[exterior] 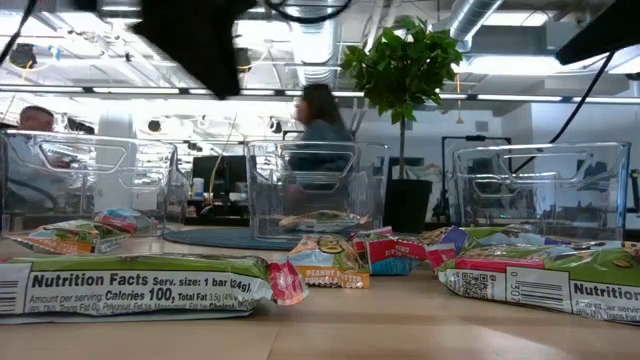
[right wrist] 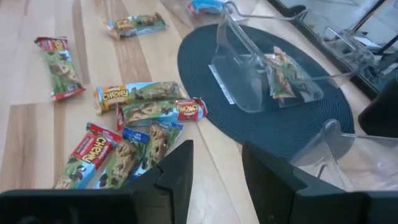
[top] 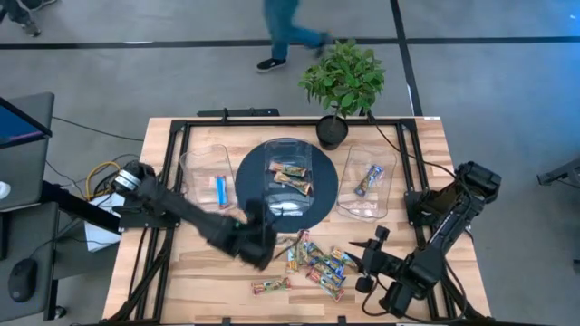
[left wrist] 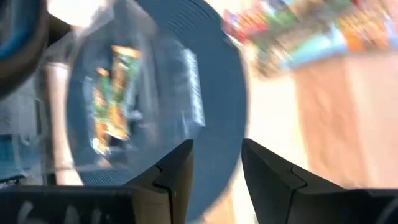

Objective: Pick and place Granola Bars by type
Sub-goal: Put the blue granola bar into the right transparent bin

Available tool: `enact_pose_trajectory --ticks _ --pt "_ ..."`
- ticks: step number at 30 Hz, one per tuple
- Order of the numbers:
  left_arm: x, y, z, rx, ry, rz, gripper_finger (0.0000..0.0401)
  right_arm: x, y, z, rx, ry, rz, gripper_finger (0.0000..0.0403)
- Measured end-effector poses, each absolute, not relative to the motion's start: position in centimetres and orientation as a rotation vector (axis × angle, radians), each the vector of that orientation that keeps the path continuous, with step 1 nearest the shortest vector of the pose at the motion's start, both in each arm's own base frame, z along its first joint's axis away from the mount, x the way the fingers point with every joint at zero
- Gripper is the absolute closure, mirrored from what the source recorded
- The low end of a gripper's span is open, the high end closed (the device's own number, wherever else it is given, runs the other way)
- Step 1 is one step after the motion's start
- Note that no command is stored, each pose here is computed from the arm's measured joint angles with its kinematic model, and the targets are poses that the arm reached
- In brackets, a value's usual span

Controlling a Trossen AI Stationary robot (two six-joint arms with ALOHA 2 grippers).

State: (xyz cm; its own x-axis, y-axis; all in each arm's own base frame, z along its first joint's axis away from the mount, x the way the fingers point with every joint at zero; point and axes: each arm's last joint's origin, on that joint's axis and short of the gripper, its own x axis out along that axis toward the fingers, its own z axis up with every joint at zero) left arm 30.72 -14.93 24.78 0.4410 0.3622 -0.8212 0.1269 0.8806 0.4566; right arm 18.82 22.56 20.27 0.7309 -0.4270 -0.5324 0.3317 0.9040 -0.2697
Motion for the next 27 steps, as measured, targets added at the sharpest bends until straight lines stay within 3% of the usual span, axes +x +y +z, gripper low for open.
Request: enact_pose_trajectory --ticks 12,19,27 --pt "26.6 -20.1 20.9 0.421 1.048 0.112 0.0269 20.5 22.0 20.4 -0.183 0.627 -0.412 0.0272" --pt "27.0 -21.9 19.4 0.331 0.917 -0.084 0.0269 21.2 22.3 20.5 -0.222 0.635 -0.357 0.0272" --pt "27.0 -22.1 18.6 0.306 0.887 -0.144 0.0269 20.9 22.4 19.3 -0.002 0.756 -0.313 0.0272"
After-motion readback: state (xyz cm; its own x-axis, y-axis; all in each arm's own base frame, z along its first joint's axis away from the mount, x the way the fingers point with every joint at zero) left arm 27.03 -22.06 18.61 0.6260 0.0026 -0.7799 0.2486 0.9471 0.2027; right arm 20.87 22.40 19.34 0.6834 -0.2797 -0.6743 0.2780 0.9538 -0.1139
